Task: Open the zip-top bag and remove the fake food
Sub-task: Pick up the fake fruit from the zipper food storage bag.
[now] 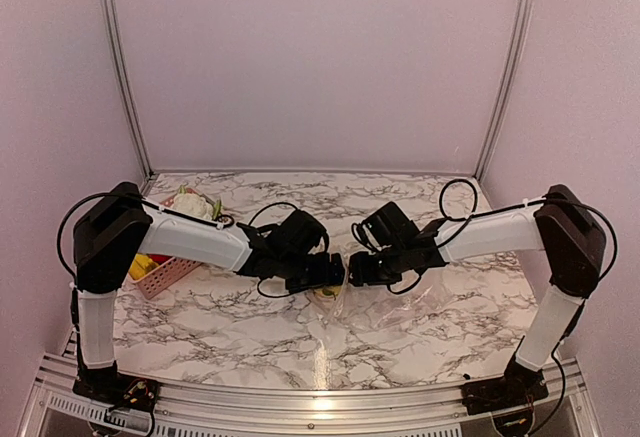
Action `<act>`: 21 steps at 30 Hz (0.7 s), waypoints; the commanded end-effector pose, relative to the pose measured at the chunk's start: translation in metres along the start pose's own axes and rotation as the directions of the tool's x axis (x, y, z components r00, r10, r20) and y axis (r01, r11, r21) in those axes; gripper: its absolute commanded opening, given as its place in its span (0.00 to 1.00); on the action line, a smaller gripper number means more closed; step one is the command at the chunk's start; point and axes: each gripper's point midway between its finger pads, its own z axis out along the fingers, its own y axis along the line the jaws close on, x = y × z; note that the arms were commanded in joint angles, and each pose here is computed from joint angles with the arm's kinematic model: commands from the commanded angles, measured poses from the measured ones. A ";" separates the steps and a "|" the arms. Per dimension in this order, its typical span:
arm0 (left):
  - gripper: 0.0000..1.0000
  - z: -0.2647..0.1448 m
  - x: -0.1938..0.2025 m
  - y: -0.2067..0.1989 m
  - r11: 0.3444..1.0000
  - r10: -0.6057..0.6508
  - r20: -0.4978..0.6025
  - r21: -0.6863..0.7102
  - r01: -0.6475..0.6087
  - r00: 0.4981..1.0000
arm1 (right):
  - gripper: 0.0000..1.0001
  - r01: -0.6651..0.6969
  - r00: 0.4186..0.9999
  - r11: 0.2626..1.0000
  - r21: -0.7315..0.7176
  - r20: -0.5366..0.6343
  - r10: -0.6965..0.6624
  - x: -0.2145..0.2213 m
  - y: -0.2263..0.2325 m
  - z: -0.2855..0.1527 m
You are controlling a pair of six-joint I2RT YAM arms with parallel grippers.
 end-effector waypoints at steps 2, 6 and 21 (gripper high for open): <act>0.78 0.001 -0.002 0.005 1.000 0.010 0.012 -0.022 -0.010 1.000 | 0.56 0.011 1.000 1.000 -0.017 0.002 -0.011 0.001 0.011 0.002; 0.72 -0.008 -0.005 0.002 1.000 0.010 0.025 -0.011 -0.010 1.000 | 0.56 0.006 1.000 1.000 -0.001 -0.001 -0.006 0.003 0.007 0.003; 0.70 -0.058 -0.014 0.015 0.999 -0.005 0.105 -0.035 0.008 0.994 | 0.57 -0.017 1.000 1.000 0.021 0.009 0.017 0.002 0.003 0.001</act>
